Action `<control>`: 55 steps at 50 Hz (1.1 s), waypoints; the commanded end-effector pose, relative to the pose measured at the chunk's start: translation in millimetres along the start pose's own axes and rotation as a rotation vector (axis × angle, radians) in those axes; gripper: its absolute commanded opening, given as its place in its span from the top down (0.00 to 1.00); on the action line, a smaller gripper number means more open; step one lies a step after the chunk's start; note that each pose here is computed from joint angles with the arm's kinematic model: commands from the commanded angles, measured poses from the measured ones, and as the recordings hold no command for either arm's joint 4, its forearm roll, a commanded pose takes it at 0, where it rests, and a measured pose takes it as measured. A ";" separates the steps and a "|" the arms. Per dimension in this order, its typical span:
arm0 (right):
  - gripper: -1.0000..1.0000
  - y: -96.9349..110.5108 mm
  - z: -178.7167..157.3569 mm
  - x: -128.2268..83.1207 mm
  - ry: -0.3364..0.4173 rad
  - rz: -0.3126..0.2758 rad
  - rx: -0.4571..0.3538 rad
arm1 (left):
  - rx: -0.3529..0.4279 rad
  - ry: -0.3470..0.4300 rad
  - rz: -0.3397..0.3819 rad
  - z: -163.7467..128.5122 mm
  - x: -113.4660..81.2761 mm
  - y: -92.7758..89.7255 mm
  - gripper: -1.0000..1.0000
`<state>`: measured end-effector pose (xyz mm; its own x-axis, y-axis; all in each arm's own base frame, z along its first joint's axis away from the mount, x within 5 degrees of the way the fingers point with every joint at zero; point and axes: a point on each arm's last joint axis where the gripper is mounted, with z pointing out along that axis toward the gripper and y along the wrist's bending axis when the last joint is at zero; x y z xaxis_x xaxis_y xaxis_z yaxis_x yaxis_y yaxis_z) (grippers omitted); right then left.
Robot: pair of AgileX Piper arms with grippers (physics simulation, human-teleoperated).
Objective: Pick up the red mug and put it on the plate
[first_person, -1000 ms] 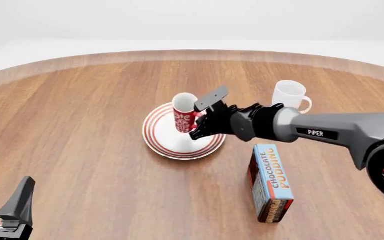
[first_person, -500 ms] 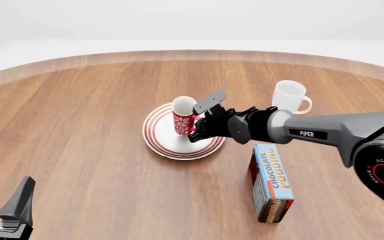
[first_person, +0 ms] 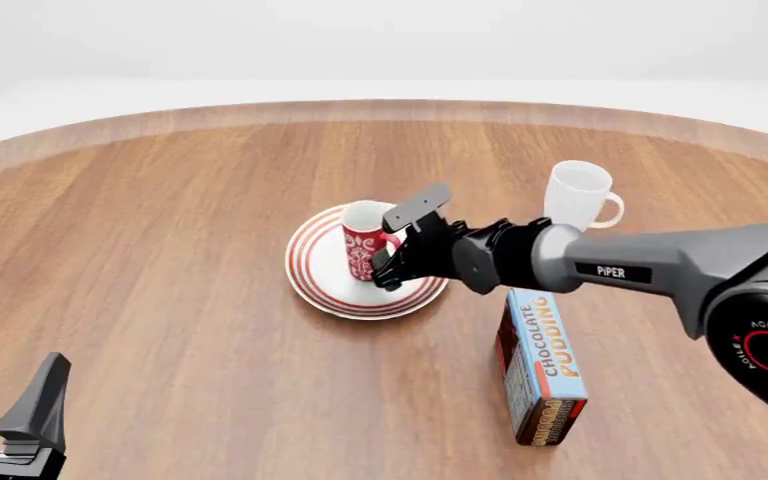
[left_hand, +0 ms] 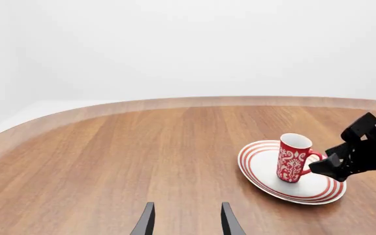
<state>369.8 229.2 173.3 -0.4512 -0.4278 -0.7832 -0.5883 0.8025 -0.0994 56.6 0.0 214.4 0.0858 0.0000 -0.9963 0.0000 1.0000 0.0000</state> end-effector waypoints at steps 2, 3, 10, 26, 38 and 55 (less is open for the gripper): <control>0.00 0.1 -2.9 -1.0 -0.013 0.007 0.001 | 0.000 0.000 0.000 0.0 0.0 0.0 0.00; 0.00 0.0 -3.1 -1.3 -0.014 0.009 0.001 | 0.000 0.000 0.000 0.0 0.0 0.0 0.00; 0.00 2.8 -4.4 -1.9 -0.021 0.026 -0.003 | 0.000 0.000 0.000 0.0 0.0 0.0 0.00; 0.00 0.3 -25.6 -10.2 -0.035 0.039 0.001 | 0.000 0.000 0.000 0.0 0.0 0.0 0.00; 0.00 -4.7 -59.7 -13.5 -0.070 0.039 0.014 | 0.000 0.000 0.000 0.0 0.0 0.0 0.00; 0.00 -4.9 -101.6 -17.3 -0.111 0.034 0.018 | 0.000 0.000 0.000 0.0 0.0 0.0 0.00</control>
<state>326.6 198.2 234.5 -0.4098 -0.3621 -0.8372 -0.5611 0.8237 -0.0816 56.6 0.0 214.4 0.0858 0.0000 -0.9963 0.0000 1.0000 0.0000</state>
